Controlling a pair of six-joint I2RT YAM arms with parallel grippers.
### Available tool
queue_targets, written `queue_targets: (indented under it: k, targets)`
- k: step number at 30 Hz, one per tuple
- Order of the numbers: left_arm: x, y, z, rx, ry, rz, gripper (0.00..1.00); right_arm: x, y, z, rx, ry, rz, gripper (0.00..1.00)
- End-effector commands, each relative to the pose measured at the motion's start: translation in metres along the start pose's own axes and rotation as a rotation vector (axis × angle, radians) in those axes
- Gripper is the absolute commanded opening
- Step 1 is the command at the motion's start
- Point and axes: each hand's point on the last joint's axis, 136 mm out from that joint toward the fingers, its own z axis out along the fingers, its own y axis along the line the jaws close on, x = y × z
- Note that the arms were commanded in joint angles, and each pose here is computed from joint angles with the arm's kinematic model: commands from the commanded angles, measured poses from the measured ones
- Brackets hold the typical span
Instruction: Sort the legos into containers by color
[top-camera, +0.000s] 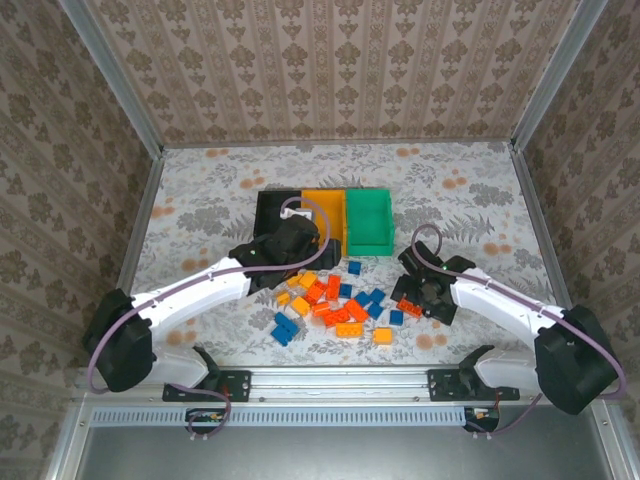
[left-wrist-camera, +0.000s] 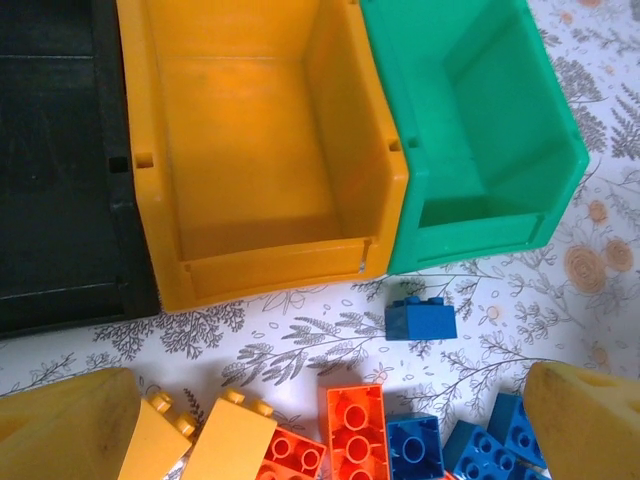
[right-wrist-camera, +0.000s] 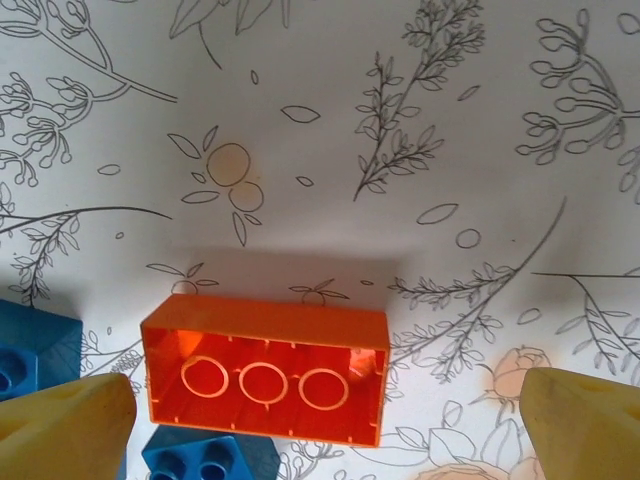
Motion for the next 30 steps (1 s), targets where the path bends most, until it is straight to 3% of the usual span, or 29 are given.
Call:
queue_targets:
  k: [1,11,18,24,30]
  targets:
    - [-0.004,-0.004,-0.007,0.036,-0.031,0.024,1.00,-0.001,0.013,0.002,-0.030,0.006,0.008,1.00]
    - [-0.001,0.014,-0.007,-0.003,-0.037,-0.008,1.00,0.008,0.010,0.019,0.047,0.072,0.011,0.99]
    - [0.000,0.023,-0.009,-0.019,-0.034,-0.028,1.00,0.011,0.014,0.028,0.041,0.085,-0.003,0.84]
    - [-0.001,0.030,-0.010,-0.034,-0.036,-0.040,1.00,0.009,0.023,0.024,0.001,0.088,-0.019,0.65]
    - [0.002,0.042,-0.013,-0.060,-0.033,-0.073,1.00,-0.016,0.055,-0.017,-0.130,0.004,-0.098,0.56]
